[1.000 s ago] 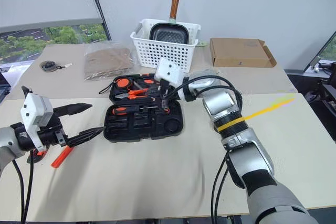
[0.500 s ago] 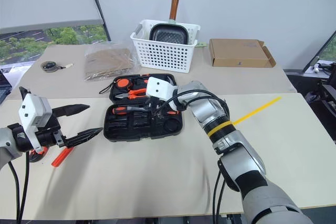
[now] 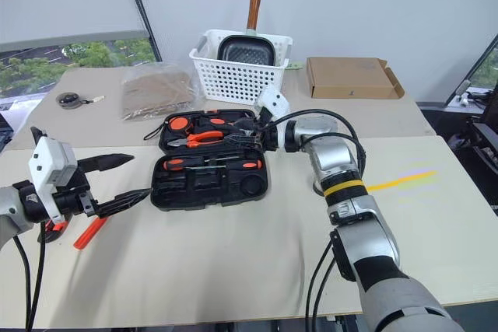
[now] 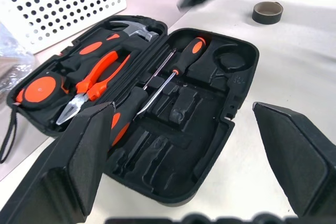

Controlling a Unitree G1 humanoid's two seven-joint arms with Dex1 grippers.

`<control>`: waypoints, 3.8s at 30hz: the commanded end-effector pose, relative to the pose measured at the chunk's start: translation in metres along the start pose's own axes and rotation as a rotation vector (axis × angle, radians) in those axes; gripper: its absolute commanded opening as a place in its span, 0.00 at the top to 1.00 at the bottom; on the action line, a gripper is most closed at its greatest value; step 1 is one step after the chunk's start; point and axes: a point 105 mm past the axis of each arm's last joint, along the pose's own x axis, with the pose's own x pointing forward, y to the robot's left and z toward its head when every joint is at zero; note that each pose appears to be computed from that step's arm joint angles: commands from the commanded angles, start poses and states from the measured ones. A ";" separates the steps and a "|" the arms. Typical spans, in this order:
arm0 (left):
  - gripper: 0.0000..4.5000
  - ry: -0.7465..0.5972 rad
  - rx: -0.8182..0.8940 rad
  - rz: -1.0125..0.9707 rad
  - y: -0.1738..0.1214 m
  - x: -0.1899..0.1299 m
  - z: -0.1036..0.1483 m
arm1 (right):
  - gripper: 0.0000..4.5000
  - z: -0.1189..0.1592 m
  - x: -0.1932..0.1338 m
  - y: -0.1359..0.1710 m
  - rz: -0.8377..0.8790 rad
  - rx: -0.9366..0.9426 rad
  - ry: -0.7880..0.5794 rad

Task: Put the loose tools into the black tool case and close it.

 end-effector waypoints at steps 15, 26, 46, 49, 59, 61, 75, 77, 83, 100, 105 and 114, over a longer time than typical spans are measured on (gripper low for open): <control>0.00 0.004 0.004 0.040 0.005 -0.012 -0.005 | 0.99 -0.068 0.038 0.015 -0.010 -0.032 0.281; 0.00 0.008 -0.006 0.064 0.001 -0.018 -0.006 | 0.99 -0.013 0.048 0.021 0.081 -0.011 -0.007; 0.00 0.016 -0.006 0.077 0.004 -0.020 -0.008 | 0.99 -0.088 0.036 0.009 -0.041 -0.007 0.420; 0.00 0.015 -0.011 0.081 0.003 -0.020 -0.009 | 0.99 -0.093 0.034 0.009 -0.038 -0.024 0.458; 0.00 0.028 -0.100 0.264 0.010 -0.039 -0.035 | 0.99 -0.007 0.041 0.025 0.139 0.007 -0.098; 0.00 0.028 -0.127 0.309 0.010 -0.044 -0.043 | 0.87 0.003 0.032 0.025 0.180 0.029 -0.149; 0.00 0.185 -0.303 0.580 0.027 -0.074 -0.110 | 0.01 0.023 -0.037 0.061 0.489 -0.071 -0.143; 0.00 0.198 -0.337 0.580 0.028 -0.072 -0.117 | 0.01 0.023 -0.039 0.063 0.495 -0.092 -0.124; 0.00 0.318 -0.440 0.550 0.025 -0.062 -0.148 | 0.01 0.022 -0.043 0.064 0.480 -0.122 -0.093; 0.90 0.163 -0.258 0.451 0.035 -0.036 -0.109 | 0.00 0.031 -0.057 0.057 0.427 -0.119 -0.133; 0.90 -0.012 -0.098 0.215 0.039 -0.002 -0.046 | 0.00 0.016 -0.071 0.051 0.357 -0.088 -0.086; 0.90 0.089 0.122 -0.237 0.020 0.077 -0.044 | 0.00 0.004 -0.087 0.041 0.230 -0.077 -0.043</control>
